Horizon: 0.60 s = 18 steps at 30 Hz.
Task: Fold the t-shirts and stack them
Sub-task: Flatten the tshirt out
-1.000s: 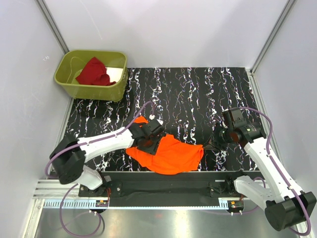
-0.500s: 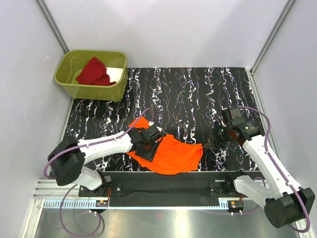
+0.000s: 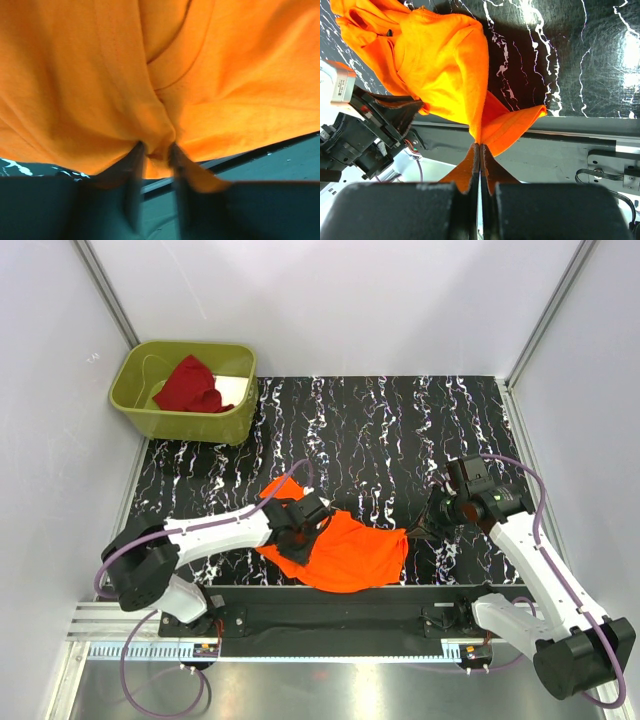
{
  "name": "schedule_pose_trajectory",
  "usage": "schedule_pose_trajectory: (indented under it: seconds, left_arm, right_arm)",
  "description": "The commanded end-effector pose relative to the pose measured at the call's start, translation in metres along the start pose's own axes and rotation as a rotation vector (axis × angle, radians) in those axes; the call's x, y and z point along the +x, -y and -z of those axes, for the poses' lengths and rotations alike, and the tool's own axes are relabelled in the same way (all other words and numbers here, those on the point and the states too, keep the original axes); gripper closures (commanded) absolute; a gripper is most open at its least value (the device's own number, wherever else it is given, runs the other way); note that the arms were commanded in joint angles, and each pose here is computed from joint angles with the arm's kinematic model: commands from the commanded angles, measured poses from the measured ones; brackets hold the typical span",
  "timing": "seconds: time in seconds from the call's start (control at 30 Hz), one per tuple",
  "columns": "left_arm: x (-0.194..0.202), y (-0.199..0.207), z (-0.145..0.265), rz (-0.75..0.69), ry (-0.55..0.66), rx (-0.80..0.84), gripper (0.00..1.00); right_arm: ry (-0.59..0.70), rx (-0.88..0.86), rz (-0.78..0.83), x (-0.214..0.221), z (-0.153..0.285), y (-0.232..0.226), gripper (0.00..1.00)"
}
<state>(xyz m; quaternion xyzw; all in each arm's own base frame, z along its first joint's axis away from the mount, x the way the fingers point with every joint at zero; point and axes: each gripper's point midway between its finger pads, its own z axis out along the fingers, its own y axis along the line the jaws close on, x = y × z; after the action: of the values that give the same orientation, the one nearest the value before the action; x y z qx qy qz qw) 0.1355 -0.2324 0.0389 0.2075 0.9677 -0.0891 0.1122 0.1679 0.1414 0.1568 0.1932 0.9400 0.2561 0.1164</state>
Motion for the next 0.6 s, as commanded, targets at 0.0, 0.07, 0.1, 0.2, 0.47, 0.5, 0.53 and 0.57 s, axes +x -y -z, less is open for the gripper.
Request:
schedule_pose_trajectory:
  seconds: [0.0, 0.07, 0.1, 0.2, 0.47, 0.5, 0.53, 0.57]
  left_arm:
    - [-0.004, 0.001, 0.003, -0.021, 0.018, 0.004, 0.84]
    - [-0.008, -0.003, 0.015, -0.026, 0.045, -0.014, 0.99]
    - [-0.018, 0.001, 0.025, -0.029, 0.077, -0.006, 1.00]
    - [-0.042, 0.004, 0.071, -0.026, 0.202, 0.015, 1.00]
    - [-0.101, 0.033, 0.253, -0.083, 0.682, 0.278, 1.00]
    - [-0.106, 0.037, 0.285, -0.093, 0.757, 0.328, 1.00]
    - [-0.108, 0.041, 0.304, -0.123, 0.808, 0.359, 1.00]
    - [-0.105, 0.044, 0.327, -0.146, 0.857, 0.413, 1.00]
  right_arm:
    - [0.024, -0.020, 0.007, -0.006, 0.005, -0.010, 1.00]
    - [0.076, 0.004, -0.010, -0.015, 0.011, -0.010, 1.00]
    - [0.106, 0.013, -0.019, -0.021, 0.014, -0.010, 1.00]
    - [0.270, 0.083, -0.052, -0.053, 0.033, -0.011, 1.00]
    - [0.708, 0.163, -0.049, -0.175, 0.135, -0.062, 1.00]
    - [0.741, 0.162, -0.053, -0.188, 0.144, -0.067, 1.00]
    - [0.799, 0.171, -0.062, -0.201, 0.162, -0.066, 1.00]
    - [0.879, 0.122, -0.054, -0.214, 0.193, -0.084, 1.00]
